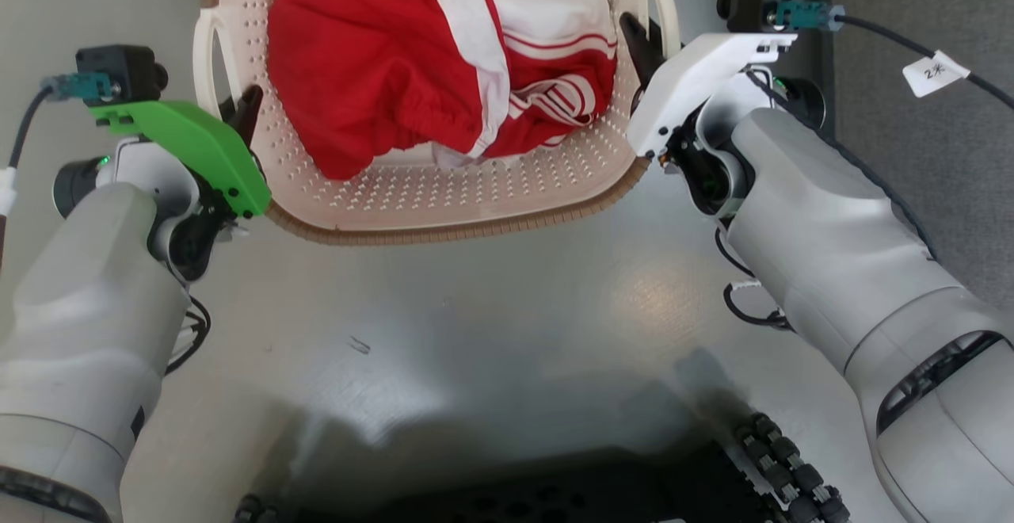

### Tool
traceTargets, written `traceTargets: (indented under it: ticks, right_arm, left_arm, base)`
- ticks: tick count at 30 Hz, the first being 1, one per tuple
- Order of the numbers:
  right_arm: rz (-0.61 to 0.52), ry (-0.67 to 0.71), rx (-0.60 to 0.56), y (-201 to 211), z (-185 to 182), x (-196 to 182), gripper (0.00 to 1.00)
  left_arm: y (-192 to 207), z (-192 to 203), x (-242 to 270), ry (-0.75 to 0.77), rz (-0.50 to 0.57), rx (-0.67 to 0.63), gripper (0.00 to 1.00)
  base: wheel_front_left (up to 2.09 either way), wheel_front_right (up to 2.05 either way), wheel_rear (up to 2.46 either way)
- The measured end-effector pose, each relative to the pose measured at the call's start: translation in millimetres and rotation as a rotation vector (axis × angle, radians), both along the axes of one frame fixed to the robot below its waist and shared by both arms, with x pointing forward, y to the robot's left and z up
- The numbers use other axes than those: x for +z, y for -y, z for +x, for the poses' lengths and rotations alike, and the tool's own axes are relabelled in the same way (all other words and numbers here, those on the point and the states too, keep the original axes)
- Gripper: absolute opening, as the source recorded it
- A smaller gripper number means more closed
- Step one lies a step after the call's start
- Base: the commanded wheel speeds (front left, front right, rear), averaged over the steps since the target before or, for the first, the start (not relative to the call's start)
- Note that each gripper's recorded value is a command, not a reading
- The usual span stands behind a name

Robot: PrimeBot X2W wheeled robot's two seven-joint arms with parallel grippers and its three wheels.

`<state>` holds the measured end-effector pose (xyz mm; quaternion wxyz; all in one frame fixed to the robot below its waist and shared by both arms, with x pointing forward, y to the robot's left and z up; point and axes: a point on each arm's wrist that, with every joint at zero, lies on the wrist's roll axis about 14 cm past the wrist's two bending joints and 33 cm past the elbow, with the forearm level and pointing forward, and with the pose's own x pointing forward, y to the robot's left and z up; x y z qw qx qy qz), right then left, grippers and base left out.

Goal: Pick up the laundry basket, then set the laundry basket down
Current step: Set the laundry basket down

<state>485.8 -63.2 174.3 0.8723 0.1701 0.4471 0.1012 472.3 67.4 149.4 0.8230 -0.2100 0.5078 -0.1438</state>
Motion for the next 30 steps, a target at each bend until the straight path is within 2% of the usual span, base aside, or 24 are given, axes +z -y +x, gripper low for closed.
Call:
traceTargets:
  ticks: [14, 30]
  right_arm:
    - [-0.016, -0.035, -0.025, 5.6, 0.8, -31.3, 0.0]
    - [-0.018, -0.026, -0.034, 7.1, 7.4, -44.5, 0.0]
  left_arm:
    - [5.3, 2.3, -27.0, -0.024, -0.008, -0.015, 0.0]
    - [5.4, 13.0, -37.1, 0.013, -0.006, -0.014, 0.0]
  base:
    - [0.0, 0.0, 0.0]
    - [0.0, 0.0, 0.0]
